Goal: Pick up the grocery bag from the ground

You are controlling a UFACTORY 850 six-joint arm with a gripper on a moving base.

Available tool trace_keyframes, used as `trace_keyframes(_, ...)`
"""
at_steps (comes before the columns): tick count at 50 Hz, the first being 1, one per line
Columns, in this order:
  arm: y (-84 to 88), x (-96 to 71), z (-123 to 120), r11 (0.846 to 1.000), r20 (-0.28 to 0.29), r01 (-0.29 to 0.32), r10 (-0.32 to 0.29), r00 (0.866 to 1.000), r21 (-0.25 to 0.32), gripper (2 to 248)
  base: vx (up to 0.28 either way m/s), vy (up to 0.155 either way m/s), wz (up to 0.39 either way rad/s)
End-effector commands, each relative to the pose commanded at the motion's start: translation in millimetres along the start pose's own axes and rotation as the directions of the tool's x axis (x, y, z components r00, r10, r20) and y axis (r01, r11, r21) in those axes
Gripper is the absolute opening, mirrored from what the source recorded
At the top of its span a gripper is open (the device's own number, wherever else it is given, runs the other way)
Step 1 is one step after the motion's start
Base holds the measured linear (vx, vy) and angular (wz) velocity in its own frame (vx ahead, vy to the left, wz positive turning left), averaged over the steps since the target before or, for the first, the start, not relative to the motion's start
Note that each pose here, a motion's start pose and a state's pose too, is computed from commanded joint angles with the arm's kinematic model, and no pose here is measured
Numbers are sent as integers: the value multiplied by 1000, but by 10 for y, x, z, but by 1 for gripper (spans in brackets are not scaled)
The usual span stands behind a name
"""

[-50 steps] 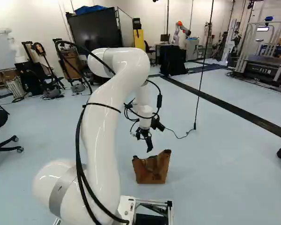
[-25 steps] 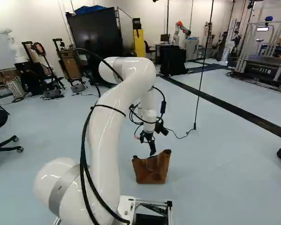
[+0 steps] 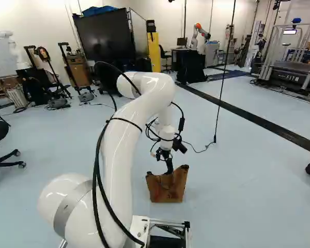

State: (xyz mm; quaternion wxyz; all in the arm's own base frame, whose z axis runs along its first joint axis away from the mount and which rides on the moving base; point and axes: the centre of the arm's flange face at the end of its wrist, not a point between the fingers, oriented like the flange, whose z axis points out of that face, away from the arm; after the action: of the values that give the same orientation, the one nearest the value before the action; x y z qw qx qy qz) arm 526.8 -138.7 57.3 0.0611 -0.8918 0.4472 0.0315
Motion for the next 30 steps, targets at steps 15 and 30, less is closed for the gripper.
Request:
trace_keyframes(15, 35, 85, 222, 1000, 10, -11, 11, 1000, -7, 247, 0, 0, 0)
trace_keyframes(30, 77, 170, 442, 1000, 18, -22, 22, 1000, -13, 247, 0, 0, 0)
